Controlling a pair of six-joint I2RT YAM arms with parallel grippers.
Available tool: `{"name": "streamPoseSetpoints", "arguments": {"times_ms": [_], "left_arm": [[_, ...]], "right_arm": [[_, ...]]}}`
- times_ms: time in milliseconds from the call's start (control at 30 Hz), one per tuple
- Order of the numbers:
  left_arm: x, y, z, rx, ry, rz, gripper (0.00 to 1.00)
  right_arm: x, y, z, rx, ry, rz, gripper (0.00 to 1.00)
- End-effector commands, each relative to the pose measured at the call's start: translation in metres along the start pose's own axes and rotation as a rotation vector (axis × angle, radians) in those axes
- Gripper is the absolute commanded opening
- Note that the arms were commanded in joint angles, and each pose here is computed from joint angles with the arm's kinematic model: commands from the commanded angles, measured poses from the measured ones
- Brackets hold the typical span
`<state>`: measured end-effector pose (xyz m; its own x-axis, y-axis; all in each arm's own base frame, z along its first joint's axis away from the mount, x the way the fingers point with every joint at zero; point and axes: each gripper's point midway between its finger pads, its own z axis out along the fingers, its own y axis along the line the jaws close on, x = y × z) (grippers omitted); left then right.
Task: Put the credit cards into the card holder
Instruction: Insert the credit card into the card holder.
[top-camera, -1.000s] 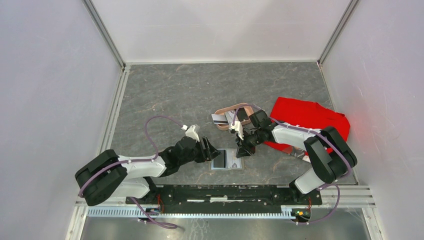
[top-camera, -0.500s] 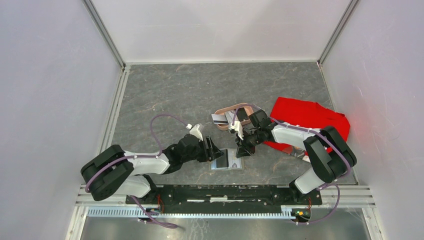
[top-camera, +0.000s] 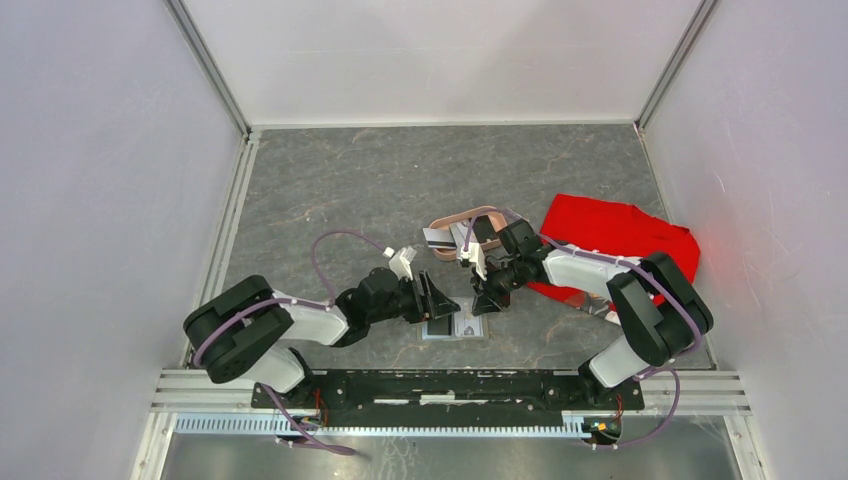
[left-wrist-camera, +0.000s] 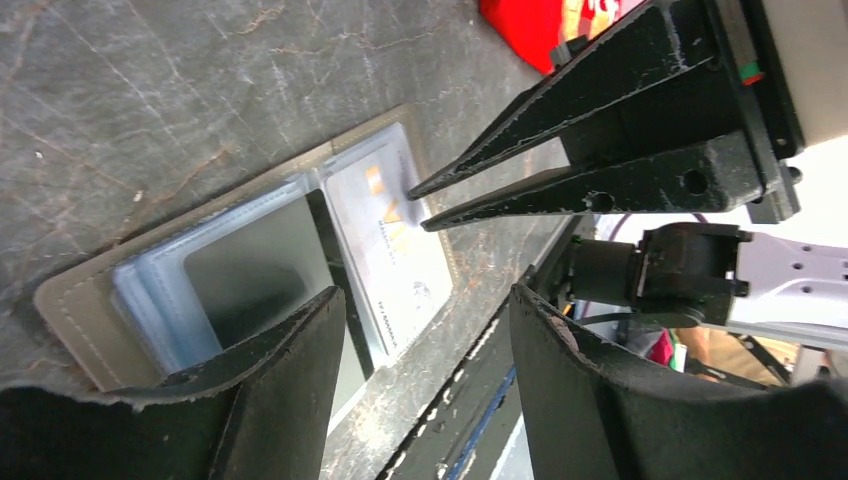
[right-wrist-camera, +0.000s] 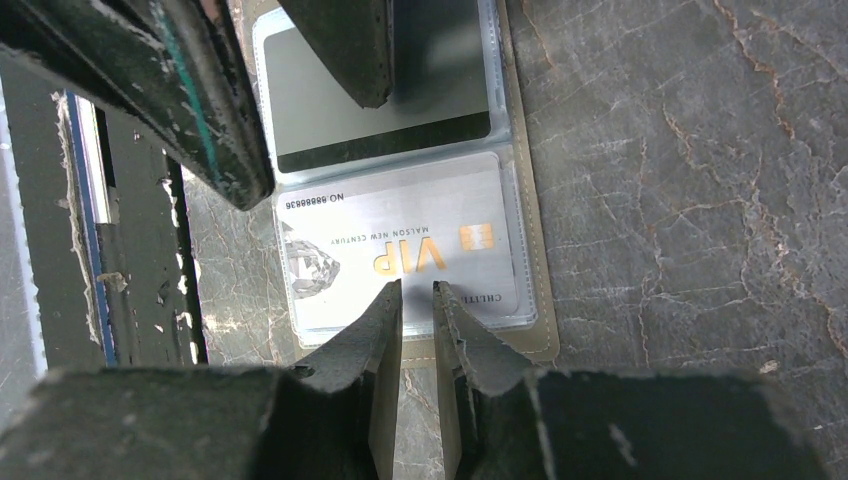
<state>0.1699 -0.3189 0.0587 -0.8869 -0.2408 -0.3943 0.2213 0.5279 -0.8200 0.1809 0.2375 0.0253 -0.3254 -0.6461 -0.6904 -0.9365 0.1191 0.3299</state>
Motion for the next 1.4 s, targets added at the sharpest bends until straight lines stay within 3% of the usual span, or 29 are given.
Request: {"name": "streamPoseSetpoints", "arguments": {"times_ms": [0,200,367,567,1367], "left_arm": [[-0.006,-0.031,-0.002,0.145,-0.020,-0.051,0.67],[-0.018,-0.024,-0.009,0.079,-0.076,0.004,0.67],[-0.036,0.001,-0.029,-0.125,-0.143,0.104,0.70],[-0.025,0.013,-0.024,-0.169,-0.070,0.095,0.71],[-0.017,0.030,-0.013,-0.265,0.007,0.111,0.70]], "right_arm": [[0.006,0.000,0.001,0.002,0.038,-0.006,0.23],[0.003,0.000,-0.001,0.005,0.032,-0.022,0.24],[0.004,0.000,0.000,0.000,0.035,-0.018,0.24],[0.005,0.000,0.000,0.003,0.040,-0.018,0.24],[0.008,0.000,0.001,-0.004,0.047,-0.009,0.24]]}}
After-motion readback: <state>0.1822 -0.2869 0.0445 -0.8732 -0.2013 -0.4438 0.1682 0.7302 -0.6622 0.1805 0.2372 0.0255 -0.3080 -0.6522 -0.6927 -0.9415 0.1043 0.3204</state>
